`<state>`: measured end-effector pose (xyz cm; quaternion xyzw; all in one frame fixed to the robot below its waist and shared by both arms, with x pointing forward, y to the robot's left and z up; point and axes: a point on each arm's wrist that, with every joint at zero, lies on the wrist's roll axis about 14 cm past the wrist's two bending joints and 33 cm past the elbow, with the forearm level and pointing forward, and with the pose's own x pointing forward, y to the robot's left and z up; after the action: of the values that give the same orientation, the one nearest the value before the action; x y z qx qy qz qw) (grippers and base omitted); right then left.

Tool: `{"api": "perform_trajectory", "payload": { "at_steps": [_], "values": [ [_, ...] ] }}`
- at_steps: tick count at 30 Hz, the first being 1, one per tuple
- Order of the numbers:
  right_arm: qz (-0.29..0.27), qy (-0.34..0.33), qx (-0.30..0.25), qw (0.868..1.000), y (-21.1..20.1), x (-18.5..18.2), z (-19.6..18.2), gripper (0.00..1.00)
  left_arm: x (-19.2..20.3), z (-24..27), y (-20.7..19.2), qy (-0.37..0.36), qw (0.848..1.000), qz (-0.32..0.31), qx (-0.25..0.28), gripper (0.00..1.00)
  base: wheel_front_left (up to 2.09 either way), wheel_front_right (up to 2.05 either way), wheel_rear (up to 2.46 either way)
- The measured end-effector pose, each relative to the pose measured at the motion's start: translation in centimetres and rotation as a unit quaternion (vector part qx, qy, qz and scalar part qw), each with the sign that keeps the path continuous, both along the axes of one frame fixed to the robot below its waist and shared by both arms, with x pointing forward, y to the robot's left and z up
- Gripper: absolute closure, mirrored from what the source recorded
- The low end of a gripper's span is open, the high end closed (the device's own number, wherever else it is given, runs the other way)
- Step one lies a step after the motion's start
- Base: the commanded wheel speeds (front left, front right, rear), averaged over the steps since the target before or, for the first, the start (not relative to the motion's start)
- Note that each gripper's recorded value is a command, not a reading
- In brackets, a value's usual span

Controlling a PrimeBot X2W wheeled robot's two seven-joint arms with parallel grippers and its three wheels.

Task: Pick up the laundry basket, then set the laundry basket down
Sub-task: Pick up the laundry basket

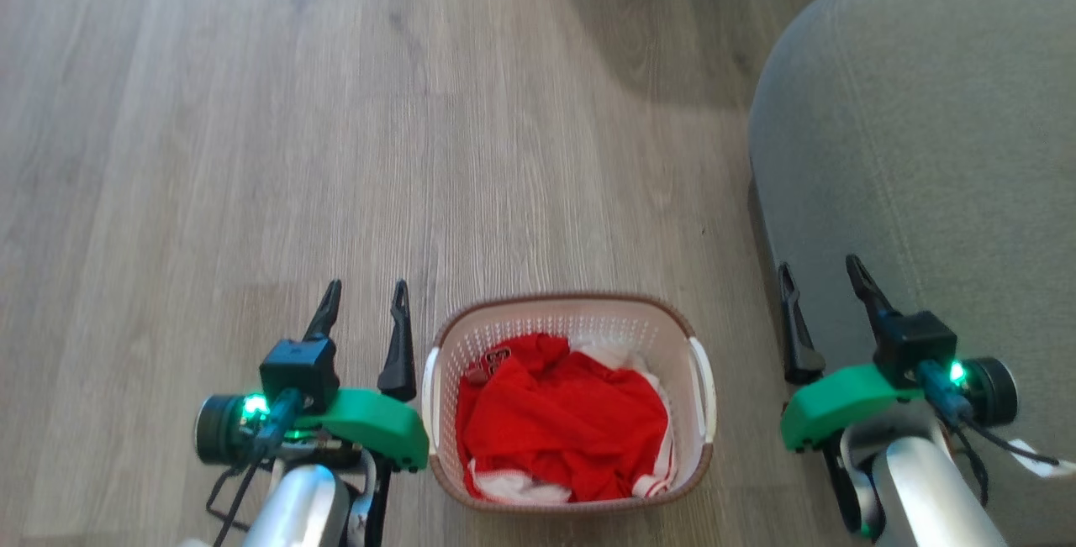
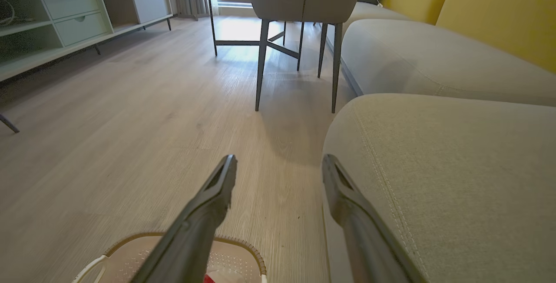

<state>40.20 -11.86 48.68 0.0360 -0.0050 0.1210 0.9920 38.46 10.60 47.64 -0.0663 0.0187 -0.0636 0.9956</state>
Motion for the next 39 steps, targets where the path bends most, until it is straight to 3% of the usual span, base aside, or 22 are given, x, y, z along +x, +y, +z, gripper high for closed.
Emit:
{"api": "perform_trajectory", "payload": {
  "at_steps": [7,19,30,39],
  "values": [
    [0.007,0.031,-0.004,0.999,0.5,2.2,-2.4,0.00,1.7,-3.5,-0.4,0.050,0.999,-0.006,0.010,0.00,0.00,0.00,0.00],
    [0.031,0.162,0.000,0.986,2.0,5.9,-12.4,0.00,5.0,-14.1,-1.5,0.193,0.980,-0.036,0.034,0.00,0.00,0.00,0.00],
    [0.049,0.267,-0.026,0.962,2.3,7.4,-21.3,0.00,5.5,-22.2,-2.3,0.295,0.951,-0.076,0.057,0.00,0.00,0.00,0.00],
    [0.055,0.372,-0.030,0.926,2.5,5.1,-28.1,0.00,4.3,-27.1,-3.1,0.363,0.923,-0.113,0.059,0.00,0.00,0.00,0.00]
  ]
}}
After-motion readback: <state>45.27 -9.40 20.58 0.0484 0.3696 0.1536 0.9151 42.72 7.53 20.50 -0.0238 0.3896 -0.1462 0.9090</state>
